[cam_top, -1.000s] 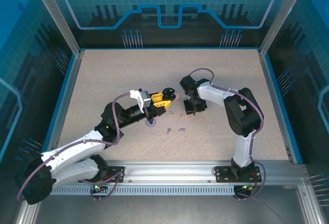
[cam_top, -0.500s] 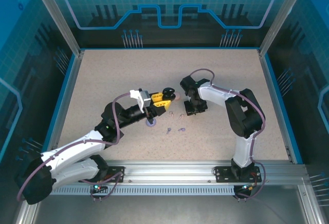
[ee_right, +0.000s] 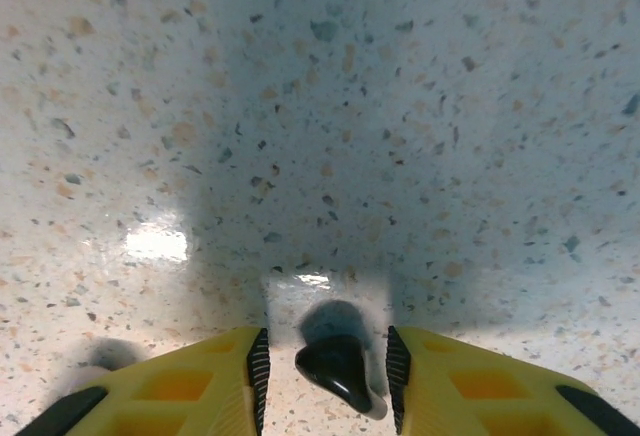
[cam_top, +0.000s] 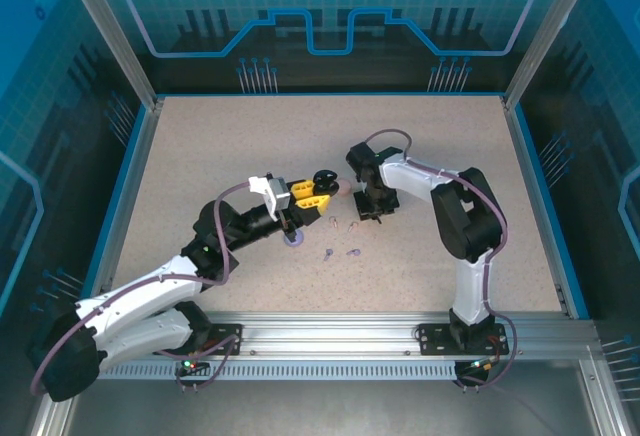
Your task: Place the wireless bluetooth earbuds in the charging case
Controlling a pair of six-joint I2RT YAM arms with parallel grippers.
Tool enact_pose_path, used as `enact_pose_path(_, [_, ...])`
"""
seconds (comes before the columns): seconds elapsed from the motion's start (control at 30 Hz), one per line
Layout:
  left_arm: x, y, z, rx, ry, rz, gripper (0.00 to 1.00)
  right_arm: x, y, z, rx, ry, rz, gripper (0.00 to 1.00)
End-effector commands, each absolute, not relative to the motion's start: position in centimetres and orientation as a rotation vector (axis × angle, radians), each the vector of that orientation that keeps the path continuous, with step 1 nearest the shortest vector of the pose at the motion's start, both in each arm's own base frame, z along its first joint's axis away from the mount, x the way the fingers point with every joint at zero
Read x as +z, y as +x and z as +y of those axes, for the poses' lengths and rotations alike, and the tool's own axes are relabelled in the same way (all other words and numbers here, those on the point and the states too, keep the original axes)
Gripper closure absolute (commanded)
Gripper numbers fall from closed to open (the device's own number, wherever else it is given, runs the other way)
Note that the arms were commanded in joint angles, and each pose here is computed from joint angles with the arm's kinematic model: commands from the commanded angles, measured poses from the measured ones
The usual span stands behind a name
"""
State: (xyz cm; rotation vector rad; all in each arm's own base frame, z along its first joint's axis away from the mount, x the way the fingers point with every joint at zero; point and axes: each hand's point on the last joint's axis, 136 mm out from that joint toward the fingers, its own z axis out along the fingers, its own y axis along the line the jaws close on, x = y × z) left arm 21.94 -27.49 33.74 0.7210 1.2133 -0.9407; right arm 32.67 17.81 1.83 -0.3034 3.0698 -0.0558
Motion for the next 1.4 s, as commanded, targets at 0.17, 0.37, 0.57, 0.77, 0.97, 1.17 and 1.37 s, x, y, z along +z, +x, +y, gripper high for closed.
enact_pose_path(0.17, [33.7,21.7,-27.3,-0.918,0.722,1.198,0.97,0.6,31.4,18.1,-0.069,-0.334,3.141,0.68])
enact_pose_path(0.37, [33.7,21.8,-27.3,-0.917,0.721,1.201,0.97,-0.1,31.0,17.8,-0.1,-0.347,3.163,0.71])
enact_pose_path(0.57, [33.7,21.7,-27.3,-0.918,0.723,1.2,0.97,-0.2,31.3,17.9,-0.094,-0.346,3.146,0.74])
enact_pose_path(0.77, [33.8,21.8,-27.2,-0.912,0.724,1.2,0.97,1.6,31.9,18.0,-0.056,-0.348,3.074,0.77])
enact_pose_path(0.97, [33.8,21.8,-27.4,-0.919,0.724,1.199,0.97,5.4,32.3,18.0,0.048,-0.328,2.94,0.78])
enact_pose_path(1.17, [33.8,22.1,-27.8,-0.942,0.719,1.202,0.97,11.8,31.4,18.6,0.285,-0.284,2.731,0.78])
enact_pose_path(1.37, [33.7,22.6,-28.8,-0.983,0.722,1.205,0.97,21.0,29.2,18.9,0.527,-0.284,2.438,0.78])
